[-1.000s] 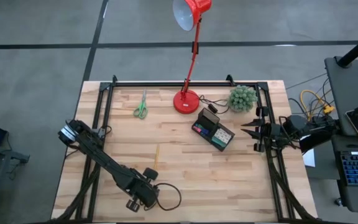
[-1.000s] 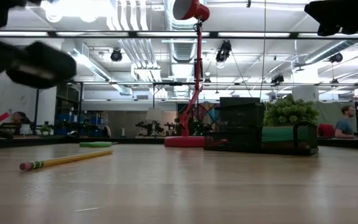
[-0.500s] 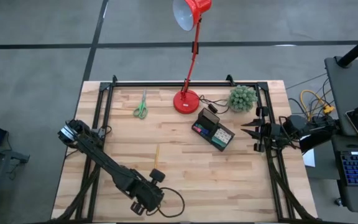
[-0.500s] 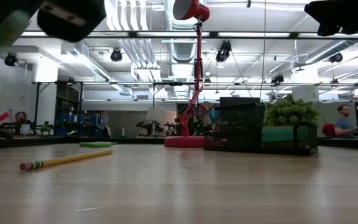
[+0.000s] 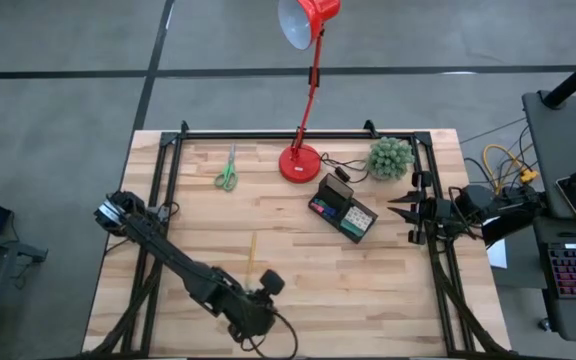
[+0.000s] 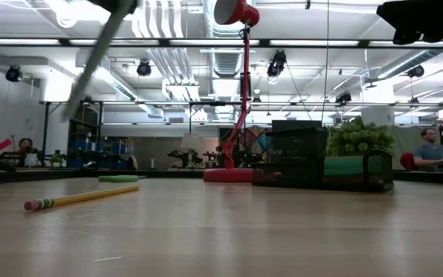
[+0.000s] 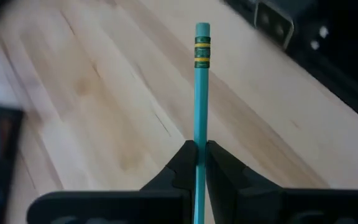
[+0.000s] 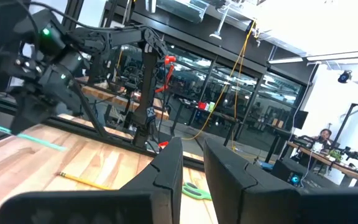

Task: Pick and place office supplies into organizer
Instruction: Put the blue pencil into the desk organizer

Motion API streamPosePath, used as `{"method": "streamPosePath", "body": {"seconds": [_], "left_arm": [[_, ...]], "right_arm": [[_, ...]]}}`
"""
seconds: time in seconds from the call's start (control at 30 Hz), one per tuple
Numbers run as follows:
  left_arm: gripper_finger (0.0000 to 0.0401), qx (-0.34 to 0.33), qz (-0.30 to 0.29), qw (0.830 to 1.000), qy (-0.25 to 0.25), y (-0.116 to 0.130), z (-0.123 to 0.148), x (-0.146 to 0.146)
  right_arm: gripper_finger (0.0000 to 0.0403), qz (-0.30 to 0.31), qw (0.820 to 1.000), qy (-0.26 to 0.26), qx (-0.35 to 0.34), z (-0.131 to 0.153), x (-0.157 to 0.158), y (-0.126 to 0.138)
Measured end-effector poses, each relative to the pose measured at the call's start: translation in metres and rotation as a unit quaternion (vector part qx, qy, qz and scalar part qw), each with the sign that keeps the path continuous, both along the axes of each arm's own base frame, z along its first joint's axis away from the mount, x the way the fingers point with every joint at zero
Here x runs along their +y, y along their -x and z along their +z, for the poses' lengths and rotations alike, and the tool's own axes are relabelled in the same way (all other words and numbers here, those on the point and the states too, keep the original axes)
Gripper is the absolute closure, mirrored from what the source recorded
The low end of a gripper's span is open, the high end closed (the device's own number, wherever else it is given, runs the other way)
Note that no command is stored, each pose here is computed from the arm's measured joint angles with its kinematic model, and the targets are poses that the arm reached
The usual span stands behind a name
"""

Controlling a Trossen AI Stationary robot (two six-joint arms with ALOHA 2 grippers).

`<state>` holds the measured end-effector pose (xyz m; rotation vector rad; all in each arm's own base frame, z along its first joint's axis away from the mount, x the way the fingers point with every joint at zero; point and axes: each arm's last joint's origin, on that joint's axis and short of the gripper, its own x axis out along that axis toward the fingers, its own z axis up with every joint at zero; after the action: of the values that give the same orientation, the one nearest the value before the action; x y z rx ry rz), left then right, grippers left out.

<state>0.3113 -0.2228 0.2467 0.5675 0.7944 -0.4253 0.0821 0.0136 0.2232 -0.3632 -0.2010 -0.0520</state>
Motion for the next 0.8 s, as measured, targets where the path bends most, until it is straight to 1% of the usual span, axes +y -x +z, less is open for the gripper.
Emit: {"method": "streamPosePath", "body": {"seconds": [0.13, 0.2, 0.33, 0.5, 0.7, 0.8], "left_arm": [[0.0397, -0.043, -0.033, 0.998, -0.017, -0.01, 0.005, 0.003], [0.0397, -0.06, -0.038, 0.997, -0.021, -0.015, 0.007, 0.008], [0.0397, -0.089, -0.028, 0.995, -0.019, -0.028, 0.012, 0.02], [0.0397, -0.102, -0.005, 0.995, -0.015, -0.04, 0.014, 0.037], [0.0397, -0.125, -0.007, 0.992, -0.033, -0.049, 0.017, 0.051], [0.0397, -0.141, -0.025, 0.988, -0.051, -0.053, 0.02, 0.054]], "right_arm": [[0.0346, 0.0, 1.0, 0.0, 0.0, 0.0, 0.0, 0.0], [0.0346, 0.0, 1.0, 0.0, 0.0, 0.0, 0.0, 0.0], [0.0346, 0.0, 1.0, 0.0, 0.0, 0.0, 0.0, 0.0], [0.0346, 0.0, 1.0, 0.0, 0.0, 0.0, 0.0, 0.0], [0.0346, -0.001, 1.0, 0.005, 0.0, 0.0, 0.0, 0.0], [0.0346, -0.003, 1.0, 0.012, 0.0, 0.0, 0.0, 0.0]]}}
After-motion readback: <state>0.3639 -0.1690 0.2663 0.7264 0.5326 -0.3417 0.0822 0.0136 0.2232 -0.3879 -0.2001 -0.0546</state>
